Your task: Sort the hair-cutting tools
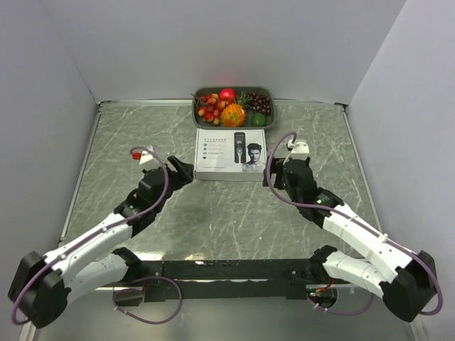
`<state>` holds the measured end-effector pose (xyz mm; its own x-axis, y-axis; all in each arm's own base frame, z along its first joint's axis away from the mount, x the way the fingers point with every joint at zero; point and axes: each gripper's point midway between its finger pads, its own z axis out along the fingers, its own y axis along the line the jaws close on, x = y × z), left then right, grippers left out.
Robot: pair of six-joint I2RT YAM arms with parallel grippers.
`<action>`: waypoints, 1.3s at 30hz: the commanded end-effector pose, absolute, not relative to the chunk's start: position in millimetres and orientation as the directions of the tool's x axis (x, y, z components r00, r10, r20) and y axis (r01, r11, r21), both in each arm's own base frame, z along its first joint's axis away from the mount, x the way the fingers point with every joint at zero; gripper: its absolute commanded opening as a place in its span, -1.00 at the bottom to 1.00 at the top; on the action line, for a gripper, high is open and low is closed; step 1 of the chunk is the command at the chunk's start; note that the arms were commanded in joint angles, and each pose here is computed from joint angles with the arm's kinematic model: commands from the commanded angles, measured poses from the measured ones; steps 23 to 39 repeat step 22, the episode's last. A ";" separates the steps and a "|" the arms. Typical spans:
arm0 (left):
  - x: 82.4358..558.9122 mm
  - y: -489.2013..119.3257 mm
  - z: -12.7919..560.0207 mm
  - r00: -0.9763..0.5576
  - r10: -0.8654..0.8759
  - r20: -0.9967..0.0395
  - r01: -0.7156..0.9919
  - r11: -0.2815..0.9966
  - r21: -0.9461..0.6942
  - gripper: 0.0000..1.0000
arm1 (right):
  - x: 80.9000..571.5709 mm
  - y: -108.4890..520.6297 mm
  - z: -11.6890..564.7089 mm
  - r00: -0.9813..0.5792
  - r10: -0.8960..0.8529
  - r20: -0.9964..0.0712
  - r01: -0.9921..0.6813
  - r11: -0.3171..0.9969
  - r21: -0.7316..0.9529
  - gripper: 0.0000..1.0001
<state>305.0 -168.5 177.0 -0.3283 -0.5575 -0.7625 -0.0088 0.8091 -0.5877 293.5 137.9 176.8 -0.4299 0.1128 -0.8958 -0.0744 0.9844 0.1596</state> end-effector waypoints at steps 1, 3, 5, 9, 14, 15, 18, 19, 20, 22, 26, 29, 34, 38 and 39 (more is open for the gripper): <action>292.9 -157.6 203.0 -0.317 -0.540 -0.780 -0.002 0.823 -0.568 0.88 | 275.7 130.7 197.8 -0.448 0.064 -0.892 -0.113 0.985 0.128 1.00; 285.7 -152.0 216.0 -0.300 -0.554 -0.777 0.007 0.813 -0.582 0.99 | 270.2 125.5 208.1 -0.435 0.089 -0.896 -0.101 0.984 0.146 1.00; 278.4 -145.7 226.0 -0.283 -0.569 -0.772 0.013 0.803 -0.596 0.99 | 265.8 115.8 215.2 -0.423 0.097 -0.901 -0.070 0.988 0.140 1.00; 270.8 -137.0 239.8 -0.265 -0.572 -0.776 0.012 0.803 -0.596 0.99 | 256.6 101.4 234.3 -0.401 0.174 -0.900 0.005 0.982 0.188 1.00; 266.6 -133.0 242.4 -0.256 -0.580 -0.773 0.012 0.798 -0.603 0.99 | 251.8 96.1 241.0 -0.364 0.212 -0.907 0.015 0.975 0.222 1.00; 266.3 -133.3 241.0 -0.258 -0.583 -0.770 0.011 0.795 -0.606 0.99 | 249.7 99.2 241.3 -0.362 0.205 -0.909 -0.016 0.974 0.226 1.00; 265.8 -132.4 239.4 -0.262 -0.583 -0.769 0.003 0.796 -0.605 0.99 | 242.9 109.1 239.5 -0.367 0.142 -0.919 -0.126 0.972 0.200 1.00; 265.4 -132.1 239.9 -0.261 -0.582 -0.770 0.004 0.797 -0.604 0.99 | 243.3 109.8 240.5 -0.357 0.123 -0.926 -0.143 0.972 0.185 1.00; 265.1 -131.4 241.4 -0.256 -0.583 -0.771 0.007 0.796 -0.605 0.99 | 245.3 110.0 238.9 -0.362 0.112 -0.925 -0.140 0.975 0.173 1.00; 264.3 -130.2 241.3 -0.254 -0.583 -0.771 0.005 0.797 -0.604 0.99 | 250.0 97.4 244.3 -0.369 0.129 -0.921 -0.046 0.987 0.157 1.00; 264.3 -130.2 241.3 -0.254 -0.583 -0.771 0.005 0.797 -0.604 0.99 | 250.0 97.4 244.3 -0.369 0.129 -0.921 -0.046 0.987 0.157 1.00; 264.3 -130.2 241.3 -0.254 -0.583 -0.771 0.005 0.797 -0.604 0.99 | 250.0 97.4 244.3 -0.369 0.129 -0.921 -0.046 0.987 0.157 1.00; 264.3 -130.2 241.3 -0.254 -0.583 -0.771 0.005 0.797 -0.604 0.99 | 250.0 97.4 244.3 -0.369 0.129 -0.921 -0.046 0.987 0.157 1.00; 264.3 -130.2 241.3 -0.254 -0.583 -0.771 0.005 0.797 -0.604 0.99 | 250.0 97.4 244.3 -0.369 0.129 -0.921 -0.046 0.987 0.157 1.00; 264.3 -130.2 241.3 -0.254 -0.583 -0.771 0.005 0.797 -0.604 0.99 | 250.0 97.4 244.3 -0.369 0.129 -0.921 -0.046 0.987 0.157 1.00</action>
